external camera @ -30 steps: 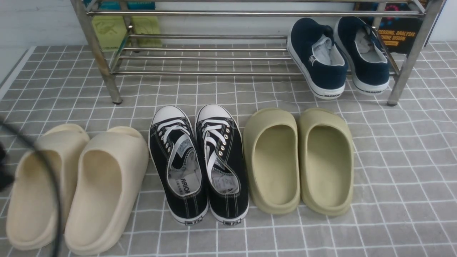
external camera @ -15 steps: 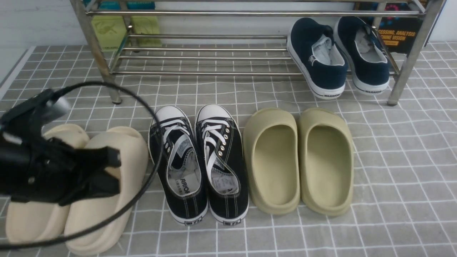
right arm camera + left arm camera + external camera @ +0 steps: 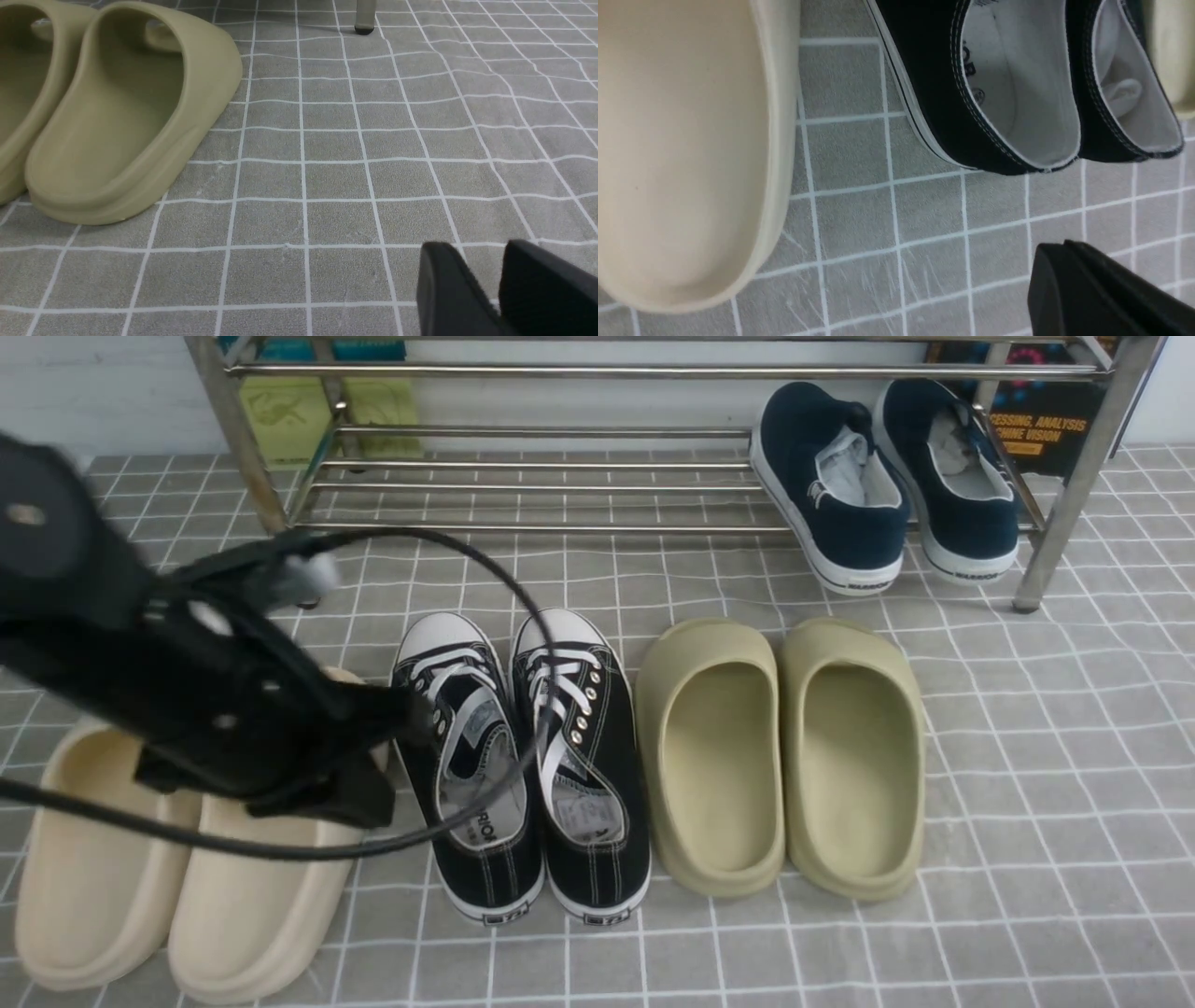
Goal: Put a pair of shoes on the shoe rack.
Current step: Use the left arm to grab the shoe closest to it
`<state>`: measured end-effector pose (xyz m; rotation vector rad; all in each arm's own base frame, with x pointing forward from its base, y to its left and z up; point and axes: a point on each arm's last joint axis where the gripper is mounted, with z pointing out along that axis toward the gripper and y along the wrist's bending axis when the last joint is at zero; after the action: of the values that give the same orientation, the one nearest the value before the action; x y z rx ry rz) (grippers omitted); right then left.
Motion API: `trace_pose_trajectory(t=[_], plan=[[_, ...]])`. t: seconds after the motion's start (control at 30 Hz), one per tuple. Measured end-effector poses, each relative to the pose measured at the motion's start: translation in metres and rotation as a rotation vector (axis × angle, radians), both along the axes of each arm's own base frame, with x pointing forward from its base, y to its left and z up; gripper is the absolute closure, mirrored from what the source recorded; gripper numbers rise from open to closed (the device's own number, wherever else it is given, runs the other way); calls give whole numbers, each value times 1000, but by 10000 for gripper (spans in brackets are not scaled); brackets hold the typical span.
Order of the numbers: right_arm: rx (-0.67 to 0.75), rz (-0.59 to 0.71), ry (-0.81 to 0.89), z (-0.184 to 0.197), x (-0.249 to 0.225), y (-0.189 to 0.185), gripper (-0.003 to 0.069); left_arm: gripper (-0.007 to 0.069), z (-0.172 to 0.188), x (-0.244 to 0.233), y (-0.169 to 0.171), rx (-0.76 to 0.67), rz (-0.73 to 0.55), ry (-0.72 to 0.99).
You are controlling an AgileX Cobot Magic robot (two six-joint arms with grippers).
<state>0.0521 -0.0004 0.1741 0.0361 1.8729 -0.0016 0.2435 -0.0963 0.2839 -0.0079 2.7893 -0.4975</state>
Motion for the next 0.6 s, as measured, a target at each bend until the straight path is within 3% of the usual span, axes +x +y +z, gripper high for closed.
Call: trace_pose_trajectory(t=[0.17, 0.4, 0.5, 0.6], plan=[[0, 0, 0, 0, 0, 0, 433, 620, -16, 21, -26, 100, 82, -89], [0, 0, 0, 0, 0, 0, 422, 293, -49, 46, -41, 109, 138, -99], [0, 0, 0, 0, 0, 0, 422, 216, -64, 51, -43, 126, 150, -69], [0, 0, 0, 0, 0, 0, 422, 233, -81, 56, -43, 161, 167, -29]])
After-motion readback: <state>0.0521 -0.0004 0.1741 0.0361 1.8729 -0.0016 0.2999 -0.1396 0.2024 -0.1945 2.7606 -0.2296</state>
